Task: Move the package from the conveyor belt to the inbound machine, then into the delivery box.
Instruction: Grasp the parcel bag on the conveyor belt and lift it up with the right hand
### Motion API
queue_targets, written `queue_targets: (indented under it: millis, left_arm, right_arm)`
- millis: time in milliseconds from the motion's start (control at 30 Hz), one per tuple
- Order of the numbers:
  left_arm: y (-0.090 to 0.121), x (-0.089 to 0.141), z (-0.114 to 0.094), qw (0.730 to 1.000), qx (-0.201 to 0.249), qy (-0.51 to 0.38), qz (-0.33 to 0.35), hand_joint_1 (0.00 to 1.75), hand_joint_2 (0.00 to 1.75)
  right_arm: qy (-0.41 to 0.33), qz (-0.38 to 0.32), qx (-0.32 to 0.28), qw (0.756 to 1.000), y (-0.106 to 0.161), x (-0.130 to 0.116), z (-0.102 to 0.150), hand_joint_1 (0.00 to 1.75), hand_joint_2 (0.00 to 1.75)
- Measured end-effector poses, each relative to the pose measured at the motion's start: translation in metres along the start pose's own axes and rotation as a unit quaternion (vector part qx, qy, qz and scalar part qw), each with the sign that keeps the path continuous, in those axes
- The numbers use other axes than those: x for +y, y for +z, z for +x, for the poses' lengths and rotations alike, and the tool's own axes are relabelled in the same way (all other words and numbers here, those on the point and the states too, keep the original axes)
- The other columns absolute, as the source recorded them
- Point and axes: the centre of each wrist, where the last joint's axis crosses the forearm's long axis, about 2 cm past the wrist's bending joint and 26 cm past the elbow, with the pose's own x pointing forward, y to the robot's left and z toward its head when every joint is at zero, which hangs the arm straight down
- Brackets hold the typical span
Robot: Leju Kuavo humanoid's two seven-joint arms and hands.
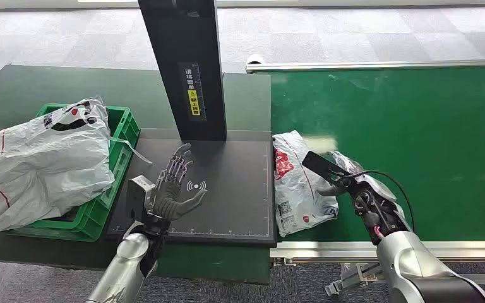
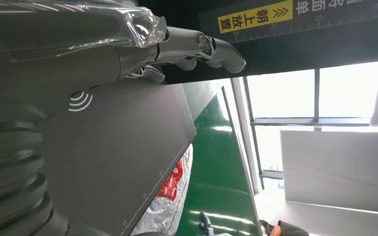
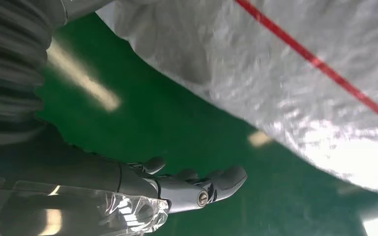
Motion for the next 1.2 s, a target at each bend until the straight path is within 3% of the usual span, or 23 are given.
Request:
queue_targets:
  millis: [167, 333, 467, 600, 633, 733, 767, 900, 1200]
  left_arm:
    - [0.001, -0.001, -0.001, 1.000, 0.001, 0.002, 0.001, 0.00, 1.75]
    - [0.002, -0.002, -0.001, 1.000, 0.002, 0.003, 0.001, 0.00, 1.75]
    - [-0.001, -0.004, -0.001, 1.000, 0.002, 0.006, -0.010, 0.00, 1.75]
    - [-0.007, -0.006, -0.001, 1.000, 0.000, 0.004, -0.016, 0.00, 1.75]
    - [-0.008, -0.007, -0.001, 1.000, 0.000, 0.004, -0.016, 0.00, 1.75]
    - [-0.011, -0.008, 0.000, 1.000, 0.003, 0.002, -0.014, 0.00, 1.75]
    - [-0.011, -0.008, 0.000, 1.000, 0.005, 0.001, -0.012, 0.00, 1.75]
    - [-0.005, -0.008, -0.001, 1.000, 0.011, 0.000, -0.005, 0.00, 1.75]
    - [0.005, -0.007, -0.001, 1.000, 0.015, -0.003, 0.002, 0.00, 1.75]
  right_arm:
    - [0.012, 0.033, 0.009, 0.999, -0.001, 0.008, 0.001, 0.00, 1.75]
    - [0.010, 0.028, -0.032, 0.999, -0.002, 0.012, 0.003, 0.00, 1.75]
    - [-0.007, 0.142, -0.073, 0.987, -0.002, 0.021, 0.006, 0.00, 1.75]
    - [0.018, 0.228, -0.070, 0.971, -0.003, 0.022, 0.014, 0.00, 1.75]
    - [0.029, 0.236, -0.066, 0.969, -0.003, 0.021, 0.018, 0.29, 1.75]
    - [0.069, 0.222, -0.060, 0.971, -0.005, 0.025, 0.026, 1.60, 1.75]
    - [0.080, 0.207, -0.062, 0.973, -0.005, 0.028, 0.029, 1.75, 1.75]
    - [0.091, 0.142, -0.084, 0.982, -0.006, 0.041, 0.032, 1.75, 1.75]
    - [0.130, 0.099, -0.096, 0.982, -0.006, 0.050, 0.036, 1.75, 1.75]
